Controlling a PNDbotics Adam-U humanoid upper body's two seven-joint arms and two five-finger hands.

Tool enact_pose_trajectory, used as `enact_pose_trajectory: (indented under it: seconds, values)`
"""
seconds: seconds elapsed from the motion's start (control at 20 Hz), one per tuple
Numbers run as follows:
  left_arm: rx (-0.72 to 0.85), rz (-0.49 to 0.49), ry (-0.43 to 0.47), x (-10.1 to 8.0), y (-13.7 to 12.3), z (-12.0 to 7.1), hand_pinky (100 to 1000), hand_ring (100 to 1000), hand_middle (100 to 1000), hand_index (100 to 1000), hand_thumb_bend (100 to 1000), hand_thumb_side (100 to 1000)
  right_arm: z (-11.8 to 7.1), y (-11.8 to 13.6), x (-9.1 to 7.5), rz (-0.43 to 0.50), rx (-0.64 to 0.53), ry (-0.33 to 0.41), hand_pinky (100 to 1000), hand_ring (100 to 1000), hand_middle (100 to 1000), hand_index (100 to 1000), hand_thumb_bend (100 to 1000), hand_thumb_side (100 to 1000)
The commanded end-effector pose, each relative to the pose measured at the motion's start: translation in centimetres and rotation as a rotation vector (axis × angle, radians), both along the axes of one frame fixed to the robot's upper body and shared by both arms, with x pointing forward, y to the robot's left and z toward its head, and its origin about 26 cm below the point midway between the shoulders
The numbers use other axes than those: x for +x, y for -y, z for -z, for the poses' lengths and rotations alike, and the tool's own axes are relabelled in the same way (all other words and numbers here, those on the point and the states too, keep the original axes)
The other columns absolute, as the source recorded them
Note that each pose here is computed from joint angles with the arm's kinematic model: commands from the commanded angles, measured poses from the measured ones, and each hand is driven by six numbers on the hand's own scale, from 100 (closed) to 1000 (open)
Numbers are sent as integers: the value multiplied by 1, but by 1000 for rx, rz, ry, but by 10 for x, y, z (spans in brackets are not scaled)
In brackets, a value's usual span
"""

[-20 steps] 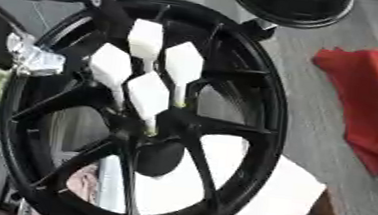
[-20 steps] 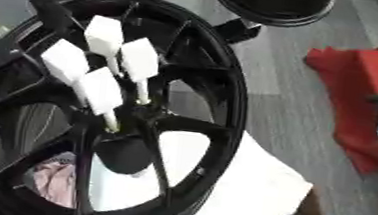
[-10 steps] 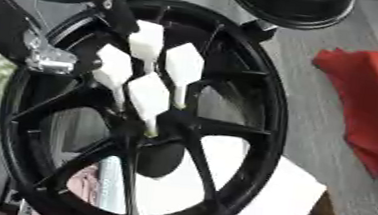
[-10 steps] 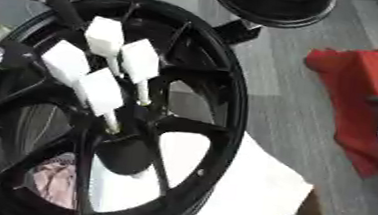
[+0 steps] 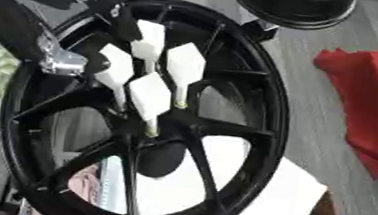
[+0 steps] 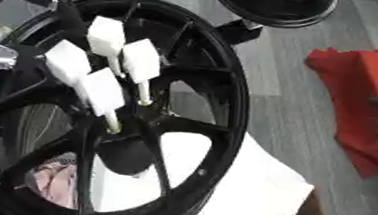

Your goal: Pull the pin out of the wheel hub.

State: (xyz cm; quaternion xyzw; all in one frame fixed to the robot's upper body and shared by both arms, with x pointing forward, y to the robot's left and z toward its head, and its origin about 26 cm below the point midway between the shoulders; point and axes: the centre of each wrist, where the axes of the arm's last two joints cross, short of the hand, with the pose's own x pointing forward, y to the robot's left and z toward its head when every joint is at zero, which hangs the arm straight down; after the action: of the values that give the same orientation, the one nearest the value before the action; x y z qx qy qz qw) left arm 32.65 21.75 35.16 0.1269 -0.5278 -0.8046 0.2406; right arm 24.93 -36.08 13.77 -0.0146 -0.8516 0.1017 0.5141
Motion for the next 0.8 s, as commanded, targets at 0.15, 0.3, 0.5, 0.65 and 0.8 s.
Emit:
enact_pose_trajectory:
  seconds: [0.15,0.3,0.5,0.65,0.8]
  values:
    - [16,-15,28,0,-3,-5,875,811,779,909,156,697,-9,0,-1,-6,-27,27,977,758,504,593,150,157]
    - [22,-17,24,2,-4,-2,849,812,780,908,154,702,-9,0,0,-6,-26,27,978,758,504,593,149,157]
    - [31,-21,19,5,-6,2,861,828,799,913,156,707,-9,0,0,-8,-27,28,978,758,504,593,146,159]
    - [41,-25,17,8,-7,5,872,841,812,917,159,702,-9,0,0,-8,-27,29,978,758,504,593,145,159]
    - [49,-23,18,9,-8,8,881,854,827,923,161,703,-9,0,0,-7,-27,30,978,758,504,593,144,160]
